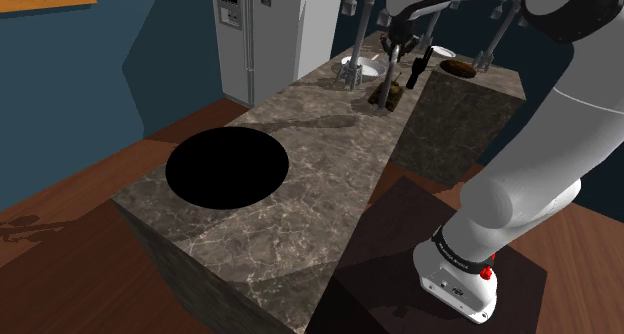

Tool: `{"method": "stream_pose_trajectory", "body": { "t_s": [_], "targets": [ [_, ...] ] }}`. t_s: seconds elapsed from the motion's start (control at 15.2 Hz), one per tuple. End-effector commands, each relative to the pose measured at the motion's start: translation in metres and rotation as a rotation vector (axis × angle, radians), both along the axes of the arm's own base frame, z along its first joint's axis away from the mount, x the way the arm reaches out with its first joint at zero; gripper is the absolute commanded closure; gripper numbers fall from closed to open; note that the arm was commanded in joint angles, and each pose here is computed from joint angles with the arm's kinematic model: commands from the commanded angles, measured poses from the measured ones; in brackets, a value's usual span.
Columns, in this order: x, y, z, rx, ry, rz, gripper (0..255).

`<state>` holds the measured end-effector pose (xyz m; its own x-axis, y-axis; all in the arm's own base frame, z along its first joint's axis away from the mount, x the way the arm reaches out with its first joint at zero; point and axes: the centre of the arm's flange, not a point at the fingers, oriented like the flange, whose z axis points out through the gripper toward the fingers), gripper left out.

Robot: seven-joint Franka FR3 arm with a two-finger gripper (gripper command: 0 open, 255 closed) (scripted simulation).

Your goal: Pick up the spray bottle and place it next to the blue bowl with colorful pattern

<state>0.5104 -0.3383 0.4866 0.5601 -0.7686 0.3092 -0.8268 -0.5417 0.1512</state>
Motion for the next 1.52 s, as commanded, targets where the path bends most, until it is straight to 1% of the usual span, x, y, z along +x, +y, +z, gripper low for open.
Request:
{"method": "stream_pose_trajectory", "body": {
  "t_s": [0.0, 1.45],
  "targets": [
    [-0.001, -0.001, 0.01, 0.0, 0.0, 0.0, 255],
    [-0.001, -0.001, 0.126, 0.0, 0.0, 0.0, 255]
  ]
}}
